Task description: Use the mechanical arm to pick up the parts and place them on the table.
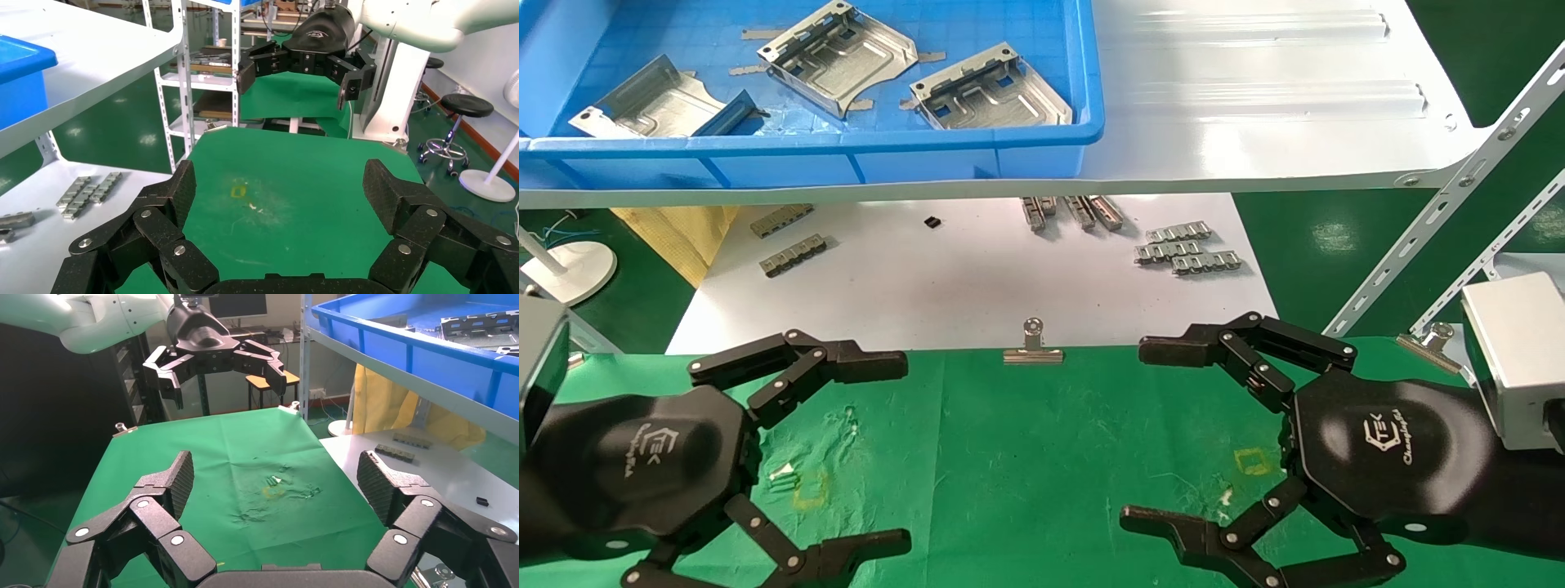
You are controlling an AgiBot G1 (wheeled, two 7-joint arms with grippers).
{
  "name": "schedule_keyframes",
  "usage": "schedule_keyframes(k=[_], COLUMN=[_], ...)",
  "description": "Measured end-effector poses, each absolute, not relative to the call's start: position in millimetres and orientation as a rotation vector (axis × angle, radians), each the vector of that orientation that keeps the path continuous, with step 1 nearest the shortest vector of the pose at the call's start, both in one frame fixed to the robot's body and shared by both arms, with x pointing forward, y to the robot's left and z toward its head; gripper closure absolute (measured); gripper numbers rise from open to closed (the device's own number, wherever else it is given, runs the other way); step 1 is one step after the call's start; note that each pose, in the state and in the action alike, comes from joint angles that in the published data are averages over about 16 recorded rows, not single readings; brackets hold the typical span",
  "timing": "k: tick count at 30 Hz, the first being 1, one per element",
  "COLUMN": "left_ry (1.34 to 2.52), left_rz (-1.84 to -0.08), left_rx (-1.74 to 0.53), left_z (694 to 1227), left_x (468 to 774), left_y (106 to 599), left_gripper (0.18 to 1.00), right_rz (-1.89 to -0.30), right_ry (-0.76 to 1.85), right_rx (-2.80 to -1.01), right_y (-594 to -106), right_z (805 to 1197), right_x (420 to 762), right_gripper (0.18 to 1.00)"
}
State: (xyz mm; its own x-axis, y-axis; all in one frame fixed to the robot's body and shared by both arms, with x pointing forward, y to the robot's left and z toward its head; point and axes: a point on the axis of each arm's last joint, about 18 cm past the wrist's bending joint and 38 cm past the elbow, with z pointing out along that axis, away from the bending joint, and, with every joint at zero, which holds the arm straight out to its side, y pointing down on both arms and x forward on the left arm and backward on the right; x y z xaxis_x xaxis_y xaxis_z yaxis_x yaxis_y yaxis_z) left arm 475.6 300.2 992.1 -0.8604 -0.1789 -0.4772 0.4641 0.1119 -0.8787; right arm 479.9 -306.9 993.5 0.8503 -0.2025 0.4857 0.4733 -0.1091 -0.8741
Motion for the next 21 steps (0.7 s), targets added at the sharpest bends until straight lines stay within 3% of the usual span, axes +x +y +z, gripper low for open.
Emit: schedule_keyframes(k=[12, 21], left_ry=[1.924, 1.924], left_rz=[-1.799, -1.799], left_rx=[0.276, 0.276], left_z=[992.1, 992.1], left_x=[475.6, 475.6], left_y=[300.2, 300.2], left_gripper=[0.184, 0.184], right_rz=[-0.579, -0.579], right_ry=[-0.219, -0.219], right_rx=[-1.582, -1.582], right_y=[-306.9, -306.9], right_z=[993.5, 993.5], right_x=[479.9, 479.9], right_gripper=[0.289, 0.463])
